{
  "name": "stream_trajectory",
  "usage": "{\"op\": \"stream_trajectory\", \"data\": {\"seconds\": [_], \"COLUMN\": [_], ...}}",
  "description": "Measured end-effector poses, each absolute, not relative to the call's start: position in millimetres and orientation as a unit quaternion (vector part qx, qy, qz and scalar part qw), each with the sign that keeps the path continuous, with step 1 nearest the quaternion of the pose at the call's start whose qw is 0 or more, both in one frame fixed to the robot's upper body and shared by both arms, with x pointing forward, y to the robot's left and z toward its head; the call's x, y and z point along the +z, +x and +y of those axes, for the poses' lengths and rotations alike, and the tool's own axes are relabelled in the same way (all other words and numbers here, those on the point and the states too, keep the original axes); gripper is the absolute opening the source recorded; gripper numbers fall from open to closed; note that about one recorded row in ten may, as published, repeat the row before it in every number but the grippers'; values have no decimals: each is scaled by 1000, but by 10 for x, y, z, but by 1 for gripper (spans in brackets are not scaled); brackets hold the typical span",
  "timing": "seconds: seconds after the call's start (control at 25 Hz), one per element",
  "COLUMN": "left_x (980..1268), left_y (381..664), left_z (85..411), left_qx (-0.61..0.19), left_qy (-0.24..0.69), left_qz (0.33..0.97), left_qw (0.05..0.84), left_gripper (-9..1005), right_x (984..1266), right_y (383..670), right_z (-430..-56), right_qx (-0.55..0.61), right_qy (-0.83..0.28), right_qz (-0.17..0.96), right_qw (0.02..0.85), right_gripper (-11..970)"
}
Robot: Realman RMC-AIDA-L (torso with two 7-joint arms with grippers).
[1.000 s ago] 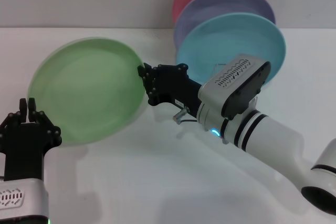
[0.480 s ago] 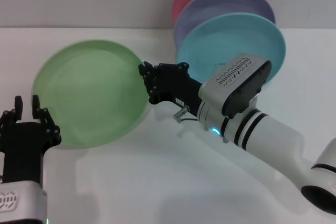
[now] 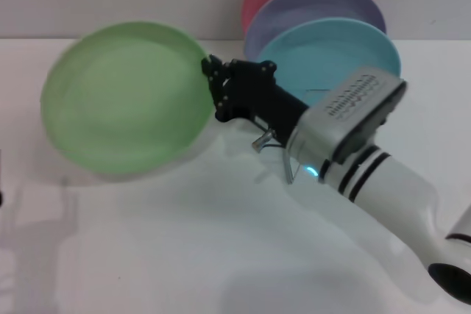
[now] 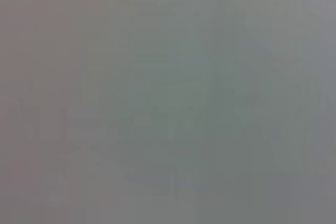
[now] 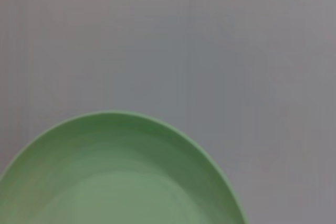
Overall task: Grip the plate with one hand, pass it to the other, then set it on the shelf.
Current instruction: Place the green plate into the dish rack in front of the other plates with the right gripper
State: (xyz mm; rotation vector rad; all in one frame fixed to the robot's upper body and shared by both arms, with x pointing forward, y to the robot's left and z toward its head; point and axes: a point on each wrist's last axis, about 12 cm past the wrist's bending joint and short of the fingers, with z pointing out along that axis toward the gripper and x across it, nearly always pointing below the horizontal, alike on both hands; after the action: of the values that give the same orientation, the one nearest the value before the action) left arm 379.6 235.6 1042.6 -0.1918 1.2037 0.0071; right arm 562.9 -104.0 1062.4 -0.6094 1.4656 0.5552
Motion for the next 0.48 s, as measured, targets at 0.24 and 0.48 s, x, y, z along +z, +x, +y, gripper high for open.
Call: {"op": "stream_trajectory", "data": {"seconds": [0.24,0.48], "left_x": [10312,10281], "left_y": [3858,3999], "left_z": [2671,2764], "left_qx": [-58,-74], "left_qy": [-90,-78], "left_qz": [552,560], "left_qw": [827,822], "left_gripper": [677,677], "right_x": [10711,10726], "right_y": [5471,5182], "right_z": [-1230,-1506], "right_qx": [246,222], "right_qy": [-240,-195], "right_qz": [590,536], "right_qw": [731,791], "right_gripper": [16,16]}}
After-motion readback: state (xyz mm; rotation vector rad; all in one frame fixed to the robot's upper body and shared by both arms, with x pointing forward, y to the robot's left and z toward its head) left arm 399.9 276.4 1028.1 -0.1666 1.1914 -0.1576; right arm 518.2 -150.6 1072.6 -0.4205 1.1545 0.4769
